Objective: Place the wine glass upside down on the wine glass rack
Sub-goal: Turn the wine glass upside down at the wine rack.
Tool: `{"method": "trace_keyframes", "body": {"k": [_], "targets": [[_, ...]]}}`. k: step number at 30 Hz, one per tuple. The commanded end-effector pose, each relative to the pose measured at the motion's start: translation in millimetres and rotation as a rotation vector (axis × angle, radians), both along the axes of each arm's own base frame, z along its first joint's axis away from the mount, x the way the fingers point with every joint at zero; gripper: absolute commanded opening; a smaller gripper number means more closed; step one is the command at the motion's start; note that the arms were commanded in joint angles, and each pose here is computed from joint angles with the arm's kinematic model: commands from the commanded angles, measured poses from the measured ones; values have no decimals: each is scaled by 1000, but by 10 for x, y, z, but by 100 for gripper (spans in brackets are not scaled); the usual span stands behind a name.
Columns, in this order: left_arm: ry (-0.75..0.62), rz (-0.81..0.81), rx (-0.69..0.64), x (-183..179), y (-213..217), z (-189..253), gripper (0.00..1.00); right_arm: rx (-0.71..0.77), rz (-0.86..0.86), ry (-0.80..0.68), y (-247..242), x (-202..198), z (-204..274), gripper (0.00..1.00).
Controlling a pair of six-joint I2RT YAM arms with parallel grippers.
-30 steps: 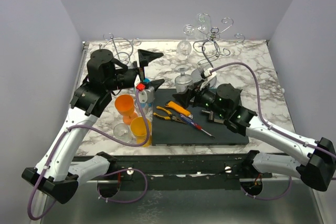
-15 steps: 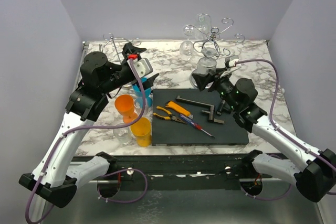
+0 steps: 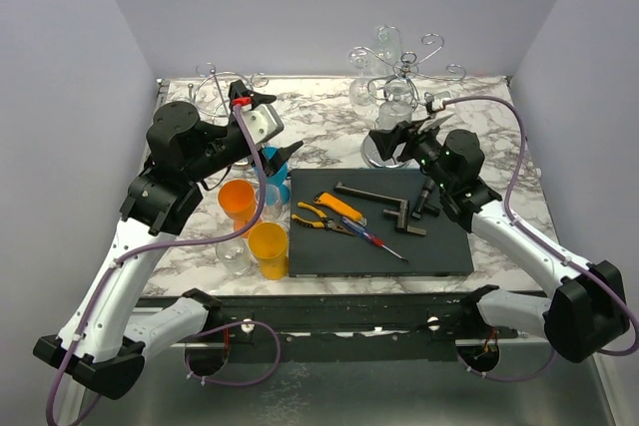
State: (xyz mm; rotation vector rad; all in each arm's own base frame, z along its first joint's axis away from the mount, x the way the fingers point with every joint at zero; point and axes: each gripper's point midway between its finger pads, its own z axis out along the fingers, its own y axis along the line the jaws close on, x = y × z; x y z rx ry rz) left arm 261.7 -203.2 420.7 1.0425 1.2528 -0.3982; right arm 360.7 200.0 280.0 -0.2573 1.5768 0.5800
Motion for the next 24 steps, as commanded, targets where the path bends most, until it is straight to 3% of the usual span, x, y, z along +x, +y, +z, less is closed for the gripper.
{"method": "trace_keyframes", "body": {"k": [1, 24], "targets": [[-16, 20, -34, -65, 55, 136, 99, 61, 30, -139, 79, 95, 509, 1], [-25, 5, -27, -160, 79, 72, 99, 88, -50, -154, 113, 504, 378, 1]]}}
